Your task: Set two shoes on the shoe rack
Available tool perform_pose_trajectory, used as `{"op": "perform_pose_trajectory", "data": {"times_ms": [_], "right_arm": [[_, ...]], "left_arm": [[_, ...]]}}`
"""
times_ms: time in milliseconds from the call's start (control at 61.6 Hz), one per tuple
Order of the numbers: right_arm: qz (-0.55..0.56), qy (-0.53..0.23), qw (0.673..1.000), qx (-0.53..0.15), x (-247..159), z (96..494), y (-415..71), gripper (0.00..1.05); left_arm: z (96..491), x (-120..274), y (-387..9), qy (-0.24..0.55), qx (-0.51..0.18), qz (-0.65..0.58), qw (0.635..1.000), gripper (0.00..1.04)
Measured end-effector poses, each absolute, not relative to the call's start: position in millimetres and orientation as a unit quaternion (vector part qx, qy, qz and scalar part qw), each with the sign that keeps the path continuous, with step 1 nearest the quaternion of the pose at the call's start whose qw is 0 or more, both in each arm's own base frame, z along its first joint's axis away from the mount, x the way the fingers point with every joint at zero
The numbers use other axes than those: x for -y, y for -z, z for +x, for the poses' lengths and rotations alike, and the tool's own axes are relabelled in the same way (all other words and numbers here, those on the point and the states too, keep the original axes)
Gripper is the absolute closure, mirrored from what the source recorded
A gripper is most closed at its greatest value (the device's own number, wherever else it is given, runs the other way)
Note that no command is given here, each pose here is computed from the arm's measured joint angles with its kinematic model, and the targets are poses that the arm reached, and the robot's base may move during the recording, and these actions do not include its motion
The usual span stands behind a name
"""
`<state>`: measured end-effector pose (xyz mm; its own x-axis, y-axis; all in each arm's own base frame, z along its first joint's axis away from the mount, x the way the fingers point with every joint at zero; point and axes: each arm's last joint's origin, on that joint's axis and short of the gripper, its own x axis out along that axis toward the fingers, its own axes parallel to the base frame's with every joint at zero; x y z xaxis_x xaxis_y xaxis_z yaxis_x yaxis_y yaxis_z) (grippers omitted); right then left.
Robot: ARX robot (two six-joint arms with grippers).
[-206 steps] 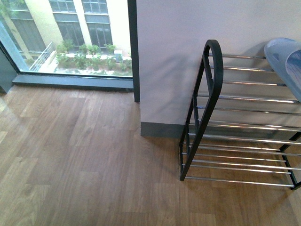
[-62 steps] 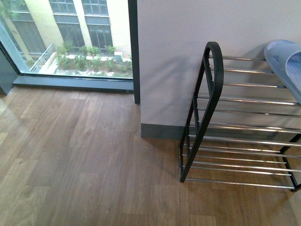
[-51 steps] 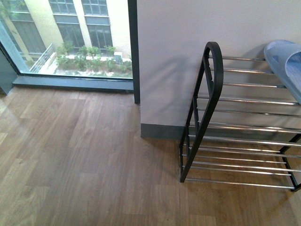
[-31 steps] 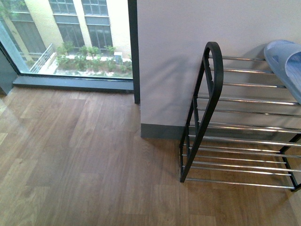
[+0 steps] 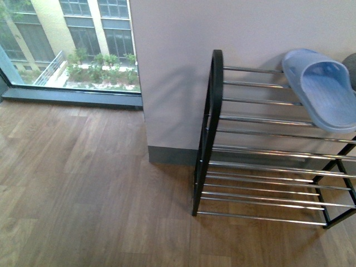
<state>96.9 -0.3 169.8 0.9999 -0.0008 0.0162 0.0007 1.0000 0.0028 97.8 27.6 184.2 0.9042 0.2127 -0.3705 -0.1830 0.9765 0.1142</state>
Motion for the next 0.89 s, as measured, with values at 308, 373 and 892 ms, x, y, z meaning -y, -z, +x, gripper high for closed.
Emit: {"op": "perform_pose_trajectory", "data": {"times_ms": [308, 373, 892], "right_arm": [[0.001, 0.002, 1.0, 0.008, 0.4, 96.8, -169.7, 0.09], [0.001, 0.003, 1.0, 0.008, 0.3, 96.8, -169.7, 0.09], [0.001, 0.002, 1.0, 0.008, 0.2, 96.8, -169.7, 0.09]], "left_arm": [[97.7, -27.7, -184.3, -0.102, -0.194, 0.038, 0.975, 1.02], [97.8, -27.6, -184.2, -0.1, -0.194, 0.038, 0.975, 1.02], [101.4, -24.5, -185.6, -0.042, -0.184, 0.007, 0.982, 1.02]]}}
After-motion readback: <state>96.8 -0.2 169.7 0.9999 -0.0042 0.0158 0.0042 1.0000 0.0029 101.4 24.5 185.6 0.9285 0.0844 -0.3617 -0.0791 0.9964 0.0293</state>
